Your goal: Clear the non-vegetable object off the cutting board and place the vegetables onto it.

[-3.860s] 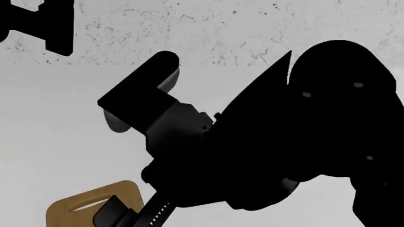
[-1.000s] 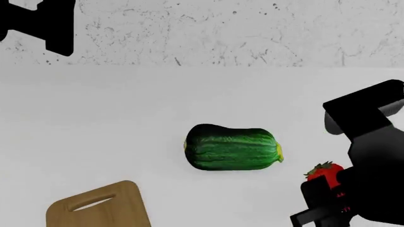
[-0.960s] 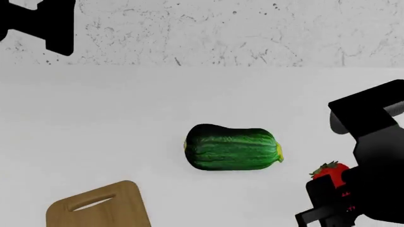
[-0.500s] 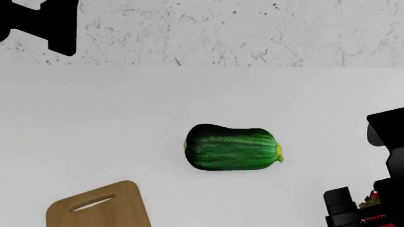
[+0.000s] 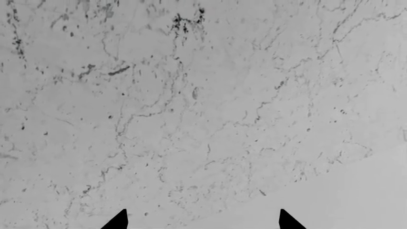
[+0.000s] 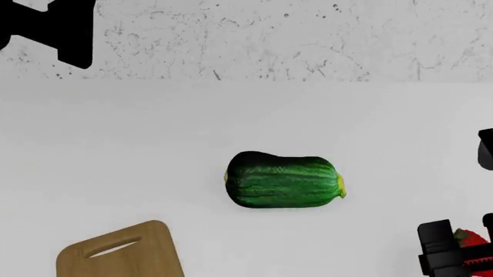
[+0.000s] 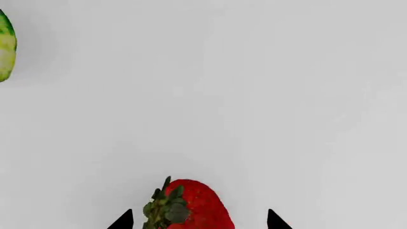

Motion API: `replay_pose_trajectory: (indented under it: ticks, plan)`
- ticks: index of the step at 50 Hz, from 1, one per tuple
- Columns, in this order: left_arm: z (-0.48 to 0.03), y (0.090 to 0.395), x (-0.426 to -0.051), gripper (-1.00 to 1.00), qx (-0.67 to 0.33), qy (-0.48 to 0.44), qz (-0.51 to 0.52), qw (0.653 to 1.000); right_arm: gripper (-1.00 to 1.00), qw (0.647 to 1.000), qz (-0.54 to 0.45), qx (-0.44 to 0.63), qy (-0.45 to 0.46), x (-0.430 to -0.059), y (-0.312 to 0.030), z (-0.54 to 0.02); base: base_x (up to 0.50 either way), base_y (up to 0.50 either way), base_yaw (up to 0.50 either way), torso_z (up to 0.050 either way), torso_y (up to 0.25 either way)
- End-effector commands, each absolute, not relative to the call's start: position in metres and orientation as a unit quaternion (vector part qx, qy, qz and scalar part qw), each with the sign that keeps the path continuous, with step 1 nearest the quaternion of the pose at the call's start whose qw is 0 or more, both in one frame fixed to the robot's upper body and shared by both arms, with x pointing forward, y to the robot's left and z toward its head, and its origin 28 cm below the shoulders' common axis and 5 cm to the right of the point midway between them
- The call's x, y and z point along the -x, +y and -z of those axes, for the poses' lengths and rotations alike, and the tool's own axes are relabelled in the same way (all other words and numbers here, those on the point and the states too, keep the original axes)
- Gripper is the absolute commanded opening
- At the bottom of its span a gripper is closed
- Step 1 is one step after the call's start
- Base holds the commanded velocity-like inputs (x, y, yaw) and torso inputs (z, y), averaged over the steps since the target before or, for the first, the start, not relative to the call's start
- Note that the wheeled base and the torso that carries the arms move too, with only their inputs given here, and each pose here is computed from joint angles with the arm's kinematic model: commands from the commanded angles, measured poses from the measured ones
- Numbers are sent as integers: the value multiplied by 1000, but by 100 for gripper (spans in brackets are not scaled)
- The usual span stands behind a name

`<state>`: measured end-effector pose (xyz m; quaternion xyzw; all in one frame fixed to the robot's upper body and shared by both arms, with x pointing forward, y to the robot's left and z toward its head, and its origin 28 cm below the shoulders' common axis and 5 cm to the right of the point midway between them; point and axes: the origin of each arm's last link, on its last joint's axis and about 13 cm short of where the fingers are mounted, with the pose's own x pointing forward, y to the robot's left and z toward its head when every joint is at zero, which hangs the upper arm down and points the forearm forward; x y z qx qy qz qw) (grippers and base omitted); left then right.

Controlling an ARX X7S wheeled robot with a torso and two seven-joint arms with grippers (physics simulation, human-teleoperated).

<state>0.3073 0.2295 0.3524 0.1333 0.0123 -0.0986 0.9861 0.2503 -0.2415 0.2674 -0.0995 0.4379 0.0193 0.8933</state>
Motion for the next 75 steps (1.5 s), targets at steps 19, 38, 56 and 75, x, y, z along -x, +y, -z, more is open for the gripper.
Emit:
replay_pose_trajectory:
  ticks: [19,38,56,75]
  plan:
    - [-351,225,-309,100,-122,9,126,984,100,960,-52,139,238,-184,-197,-321,0,0,0,0,0]
    - [-347,215,-303,100,-131,13,157,979,100,985,-30,135,104,-114,-149,-315,0,0,0,0,0]
    - [-359,186,-329,100,-230,62,283,929,100,986,-46,126,99,-110,-143,-307,0,0,0,0,0]
    - [-366,146,-347,100,-304,118,349,879,100,987,-42,111,107,-110,-146,-295,0,0,0,0,0]
